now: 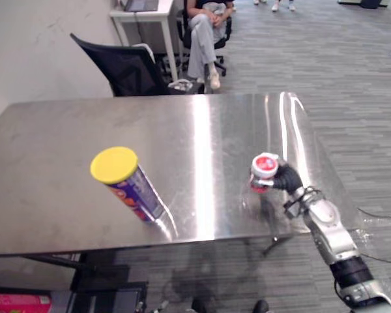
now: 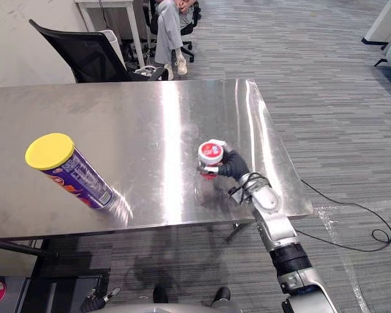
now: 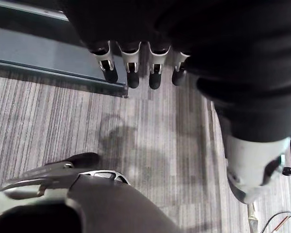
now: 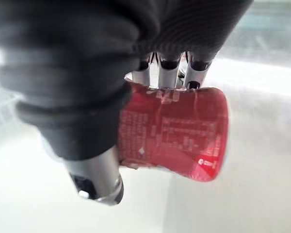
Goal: Put the gum and the chips on the shelf.
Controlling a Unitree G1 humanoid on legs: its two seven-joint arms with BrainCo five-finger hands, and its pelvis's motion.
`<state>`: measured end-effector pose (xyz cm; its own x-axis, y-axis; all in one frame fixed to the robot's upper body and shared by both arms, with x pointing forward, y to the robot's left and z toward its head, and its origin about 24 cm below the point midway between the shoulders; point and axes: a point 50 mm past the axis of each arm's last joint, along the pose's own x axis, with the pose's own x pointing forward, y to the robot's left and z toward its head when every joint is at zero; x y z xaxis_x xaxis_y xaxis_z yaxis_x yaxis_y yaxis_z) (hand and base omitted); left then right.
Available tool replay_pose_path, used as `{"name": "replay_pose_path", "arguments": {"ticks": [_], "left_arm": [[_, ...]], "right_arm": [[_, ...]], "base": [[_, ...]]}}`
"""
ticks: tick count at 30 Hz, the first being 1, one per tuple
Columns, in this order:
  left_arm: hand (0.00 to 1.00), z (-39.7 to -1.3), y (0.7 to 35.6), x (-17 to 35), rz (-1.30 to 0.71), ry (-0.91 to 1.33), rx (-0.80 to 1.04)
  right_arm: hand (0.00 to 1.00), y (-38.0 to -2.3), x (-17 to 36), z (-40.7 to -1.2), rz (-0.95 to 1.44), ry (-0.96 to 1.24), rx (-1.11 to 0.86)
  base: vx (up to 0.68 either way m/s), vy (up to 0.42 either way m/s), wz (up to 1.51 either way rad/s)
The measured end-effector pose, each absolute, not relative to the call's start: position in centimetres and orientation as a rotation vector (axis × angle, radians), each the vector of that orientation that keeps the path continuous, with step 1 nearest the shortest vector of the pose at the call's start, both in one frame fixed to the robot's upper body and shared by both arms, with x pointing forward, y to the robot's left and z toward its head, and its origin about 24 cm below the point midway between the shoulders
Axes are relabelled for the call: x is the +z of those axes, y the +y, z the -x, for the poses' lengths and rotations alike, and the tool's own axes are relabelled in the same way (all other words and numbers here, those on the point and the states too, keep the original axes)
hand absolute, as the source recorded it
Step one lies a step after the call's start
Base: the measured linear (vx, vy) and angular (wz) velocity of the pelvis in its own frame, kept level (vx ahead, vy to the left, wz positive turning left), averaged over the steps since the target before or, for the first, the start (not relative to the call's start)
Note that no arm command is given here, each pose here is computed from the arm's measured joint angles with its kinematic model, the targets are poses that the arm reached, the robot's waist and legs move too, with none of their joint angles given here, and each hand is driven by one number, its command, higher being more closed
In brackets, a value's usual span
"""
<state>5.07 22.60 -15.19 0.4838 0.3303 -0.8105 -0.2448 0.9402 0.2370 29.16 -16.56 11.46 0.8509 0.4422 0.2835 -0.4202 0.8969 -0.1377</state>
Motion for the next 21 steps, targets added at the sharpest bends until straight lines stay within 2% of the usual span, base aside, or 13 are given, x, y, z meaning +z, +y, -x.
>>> {"name": "replay_pose_path", "arguments": {"ticks": [9,21], "left_arm": [[0.00,-5.0,23.0,-15.1,-0.082,1.002,0.389],[0.00,-4.9,22.7,-15.2,-0.049,1.001,0.425]], "right_arm": [[1.00,-18.6,15.7,-27.7,-0.005,-0.493,0.379],[1.00,-19.7,16.3,-26.6,-0.028,-0.521,0.324]], "base": [[-0.01,0.002,-0.07],[0.00,-0.002,-0.03]]}}
